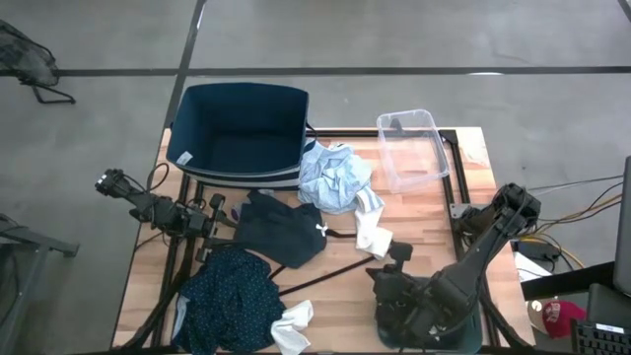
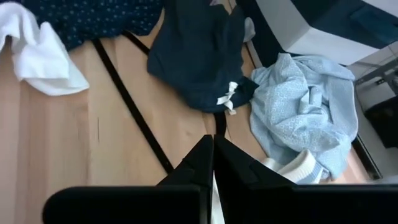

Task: Pick & Place Cloths
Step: Put the gray shorts into the green bin

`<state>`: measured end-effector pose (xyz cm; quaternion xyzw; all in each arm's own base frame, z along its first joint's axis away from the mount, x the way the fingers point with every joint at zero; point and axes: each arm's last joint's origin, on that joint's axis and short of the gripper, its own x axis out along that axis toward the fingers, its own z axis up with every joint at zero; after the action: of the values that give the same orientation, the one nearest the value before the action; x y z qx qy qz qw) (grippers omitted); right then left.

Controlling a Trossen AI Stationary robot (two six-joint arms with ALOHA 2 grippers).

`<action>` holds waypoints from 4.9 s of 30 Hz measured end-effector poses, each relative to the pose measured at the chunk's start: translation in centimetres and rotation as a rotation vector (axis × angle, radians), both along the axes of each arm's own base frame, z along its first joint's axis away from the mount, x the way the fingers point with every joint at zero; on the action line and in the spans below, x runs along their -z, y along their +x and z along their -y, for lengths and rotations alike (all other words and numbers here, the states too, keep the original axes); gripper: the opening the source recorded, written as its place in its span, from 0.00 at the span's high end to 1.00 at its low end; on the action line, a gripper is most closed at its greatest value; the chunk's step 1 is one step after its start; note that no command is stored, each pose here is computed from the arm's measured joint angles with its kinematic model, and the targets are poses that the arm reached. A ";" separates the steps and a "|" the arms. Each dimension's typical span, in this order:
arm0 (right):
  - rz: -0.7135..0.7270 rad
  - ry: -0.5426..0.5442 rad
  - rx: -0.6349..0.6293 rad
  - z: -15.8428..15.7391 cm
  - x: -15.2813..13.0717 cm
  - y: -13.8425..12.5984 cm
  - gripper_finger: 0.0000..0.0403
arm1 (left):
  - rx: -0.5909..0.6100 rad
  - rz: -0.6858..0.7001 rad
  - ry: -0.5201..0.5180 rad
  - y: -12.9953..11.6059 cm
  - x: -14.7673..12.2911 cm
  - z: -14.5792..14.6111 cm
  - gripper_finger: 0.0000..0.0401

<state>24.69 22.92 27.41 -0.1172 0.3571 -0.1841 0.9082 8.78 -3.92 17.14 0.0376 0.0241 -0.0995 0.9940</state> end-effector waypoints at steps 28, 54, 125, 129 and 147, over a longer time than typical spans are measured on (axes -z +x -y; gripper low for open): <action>0.489 0.347 -0.450 6.4 4.7 -5.4 0.98 | 0.011 0.319 -0.439 -0.4 -4.2 -0.3 0.56; 0.520 0.400 -0.366 8.2 5.7 -5.2 0.98 | -0.099 -0.134 -0.164 7.2 -7.7 3.8 0.56; 0.586 0.379 -0.261 8.5 5.2 -5.0 0.97 | -0.451 -0.538 0.203 16.8 -2.4 2.9 0.97; 0.596 0.375 -0.238 8.8 5.0 -4.7 0.92 | -0.443 -0.476 0.194 17.6 -4.5 3.2 0.98; 0.539 0.234 -0.105 9.7 6.2 0.6 0.25 | -0.340 -0.239 0.088 19.9 -10.6 4.2 0.96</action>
<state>25.25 13.21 21.21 0.0230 0.1153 -0.1188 0.9859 28.68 -8.10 27.75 0.0641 0.1523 0.0671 0.9840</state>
